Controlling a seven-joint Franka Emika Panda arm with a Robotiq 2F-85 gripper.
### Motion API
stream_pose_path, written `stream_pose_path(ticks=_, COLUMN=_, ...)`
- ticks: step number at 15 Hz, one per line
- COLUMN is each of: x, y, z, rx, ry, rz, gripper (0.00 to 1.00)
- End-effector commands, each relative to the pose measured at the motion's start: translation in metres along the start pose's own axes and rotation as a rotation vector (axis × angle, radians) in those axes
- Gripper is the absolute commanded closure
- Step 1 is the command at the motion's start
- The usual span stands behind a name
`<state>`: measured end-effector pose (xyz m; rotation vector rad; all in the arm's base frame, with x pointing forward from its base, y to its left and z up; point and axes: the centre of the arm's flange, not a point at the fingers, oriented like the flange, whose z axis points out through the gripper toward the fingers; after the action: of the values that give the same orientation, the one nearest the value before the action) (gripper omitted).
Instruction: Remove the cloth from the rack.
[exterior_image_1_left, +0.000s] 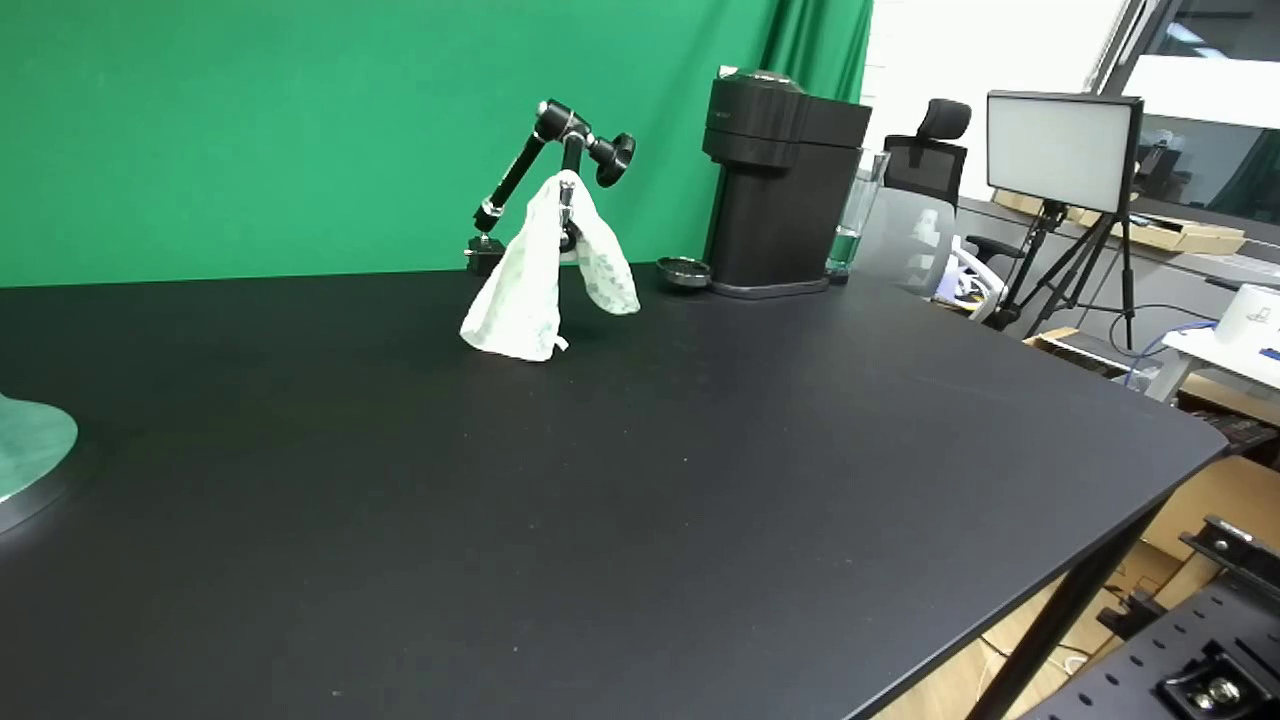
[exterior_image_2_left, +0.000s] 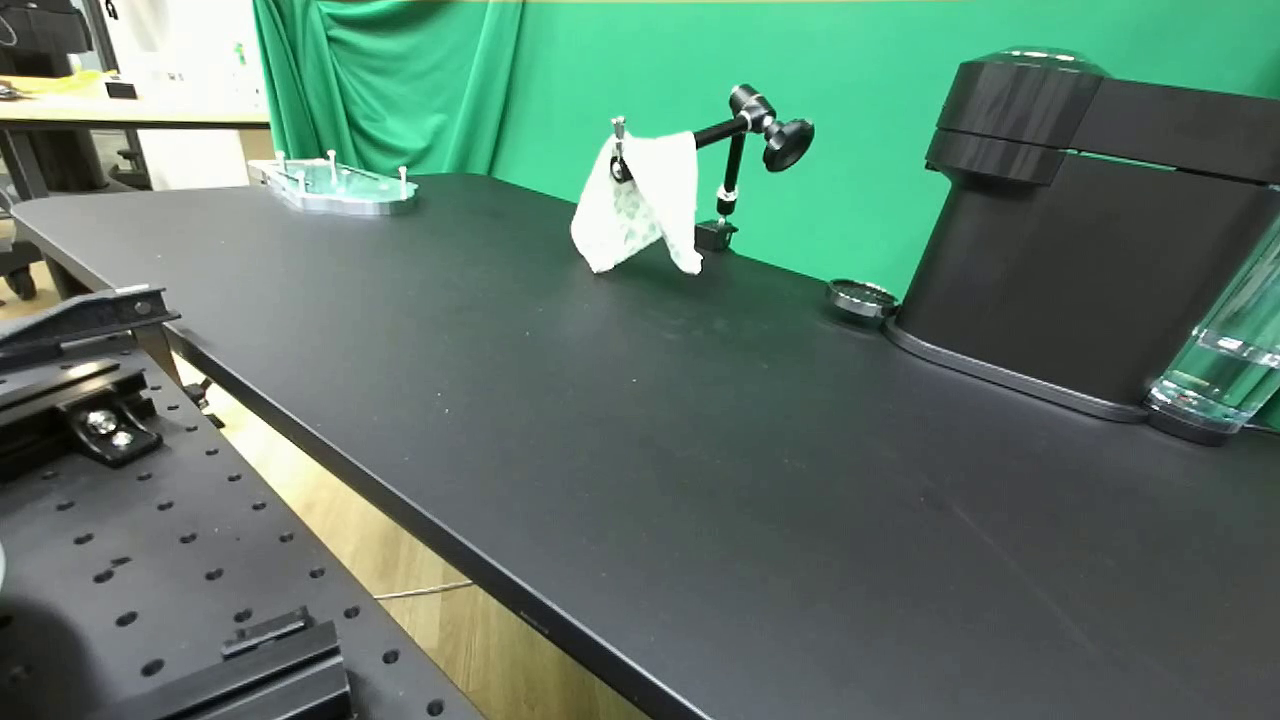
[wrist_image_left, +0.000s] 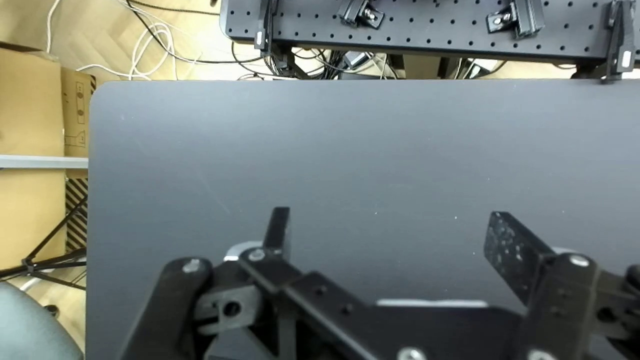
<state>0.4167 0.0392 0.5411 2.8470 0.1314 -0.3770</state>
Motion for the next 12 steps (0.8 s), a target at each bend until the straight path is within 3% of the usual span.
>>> stream_pose_path(ticks=1, x=0.046, y=0.011, z=0.008, rx=0.032, ry=0.058, rz=0.135, gripper=0.00)
stream_pose_path(ticks=8, x=0.158, y=0.023, z=0.018, rx=0.201, ry=0.313, rz=0.380, gripper=0.00)
stream_pose_path(ticks=12, x=0.207, y=0.010, z=0.017, rx=0.297, ry=0.416, rz=0.417, gripper=0.00)
